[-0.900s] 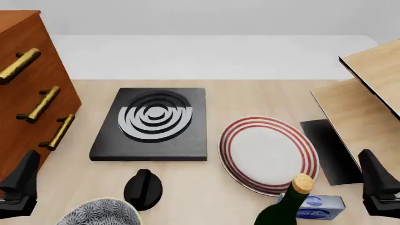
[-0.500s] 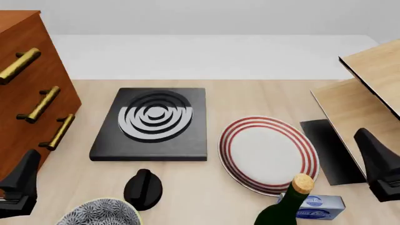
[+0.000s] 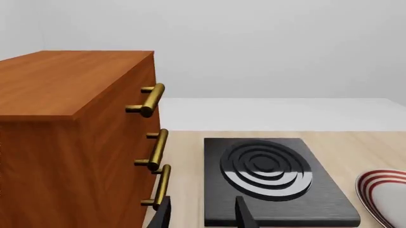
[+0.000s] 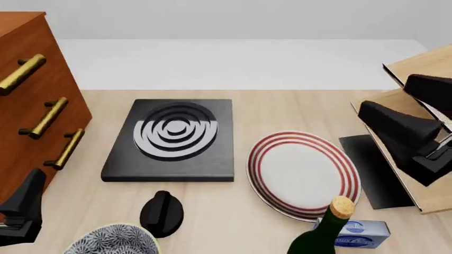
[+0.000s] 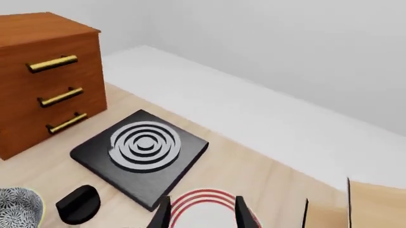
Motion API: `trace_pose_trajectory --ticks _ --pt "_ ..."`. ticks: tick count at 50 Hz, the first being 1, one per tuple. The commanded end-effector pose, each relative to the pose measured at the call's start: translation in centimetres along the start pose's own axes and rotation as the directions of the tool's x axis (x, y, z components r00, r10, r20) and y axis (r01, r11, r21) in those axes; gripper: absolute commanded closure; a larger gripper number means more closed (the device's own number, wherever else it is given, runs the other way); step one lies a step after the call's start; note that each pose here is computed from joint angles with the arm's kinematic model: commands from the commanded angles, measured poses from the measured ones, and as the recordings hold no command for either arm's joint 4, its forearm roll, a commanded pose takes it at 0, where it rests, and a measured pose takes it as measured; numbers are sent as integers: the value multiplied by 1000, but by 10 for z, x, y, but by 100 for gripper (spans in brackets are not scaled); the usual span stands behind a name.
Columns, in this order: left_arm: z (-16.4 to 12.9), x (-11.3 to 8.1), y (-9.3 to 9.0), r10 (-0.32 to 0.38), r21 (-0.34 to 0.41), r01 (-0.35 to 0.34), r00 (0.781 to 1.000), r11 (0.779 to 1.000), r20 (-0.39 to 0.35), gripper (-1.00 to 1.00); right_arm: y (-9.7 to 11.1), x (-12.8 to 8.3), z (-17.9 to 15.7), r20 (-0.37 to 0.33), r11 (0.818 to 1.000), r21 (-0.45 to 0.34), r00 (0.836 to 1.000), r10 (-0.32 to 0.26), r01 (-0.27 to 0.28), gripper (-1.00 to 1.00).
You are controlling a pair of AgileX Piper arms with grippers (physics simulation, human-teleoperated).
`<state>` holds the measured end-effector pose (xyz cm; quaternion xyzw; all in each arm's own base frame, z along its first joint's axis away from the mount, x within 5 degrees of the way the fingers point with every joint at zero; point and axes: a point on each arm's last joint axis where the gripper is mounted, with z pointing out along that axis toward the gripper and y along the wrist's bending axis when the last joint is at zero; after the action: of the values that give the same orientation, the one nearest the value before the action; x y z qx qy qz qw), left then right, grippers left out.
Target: Pick up the akita bowl and put it on the plate.
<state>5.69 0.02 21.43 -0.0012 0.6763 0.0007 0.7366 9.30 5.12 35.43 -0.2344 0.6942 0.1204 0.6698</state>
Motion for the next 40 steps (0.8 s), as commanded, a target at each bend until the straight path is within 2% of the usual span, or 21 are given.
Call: trace_pose_trajectory --ticks 1,10,13,17,18,19,21,24,25,32,40 --pt "0 0 0 0 0 0 1000 1000 -1 -100 18 -30 32 -67 986 -168 998 -19 7 -100" --pt "1 0 0 0 0 0 1000 1000 -1 -100 41 -31 66 -160 962 -272 986 -53 8 -100" --pt "1 0 0 0 0 0 1000 1000 -1 -100 52 -32 77 -192 951 -309 981 -37 -24 -100" --pt "1 0 0 0 0 0 1000 1000 -1 -100 62 -32 91 -227 942 -334 973 -41 -38 -100" --pt "1 0 0 0 -1 0 1000 1000 -1 -100 68 -32 94 -242 935 -349 970 -26 -62 -100" --pt "1 0 0 0 0 0 1000 1000 -1 -100 67 -33 94 -236 936 -349 971 -38 -49 -100" --pt "1 0 0 0 -1 0 1000 1000 -1 -100 76 -34 100 -250 926 -374 967 -38 -60 -100" --pt "1 0 0 0 -1 0 1000 1000 -1 -100 85 -30 109 -274 918 -392 960 -53 -61 -100" --pt "1 0 0 0 -1 0 1000 1000 -1 -100 90 -29 112 -289 914 -399 956 -45 -77 -100" --pt "1 0 0 0 -1 0 1000 1000 -1 -100 109 -25 126 -316 896 -434 947 -60 -89 -100" --pt "0 1 0 0 -1 0 1000 1000 -1 -100 135 -18 138 -357 871 -470 933 -40 -142 -100"
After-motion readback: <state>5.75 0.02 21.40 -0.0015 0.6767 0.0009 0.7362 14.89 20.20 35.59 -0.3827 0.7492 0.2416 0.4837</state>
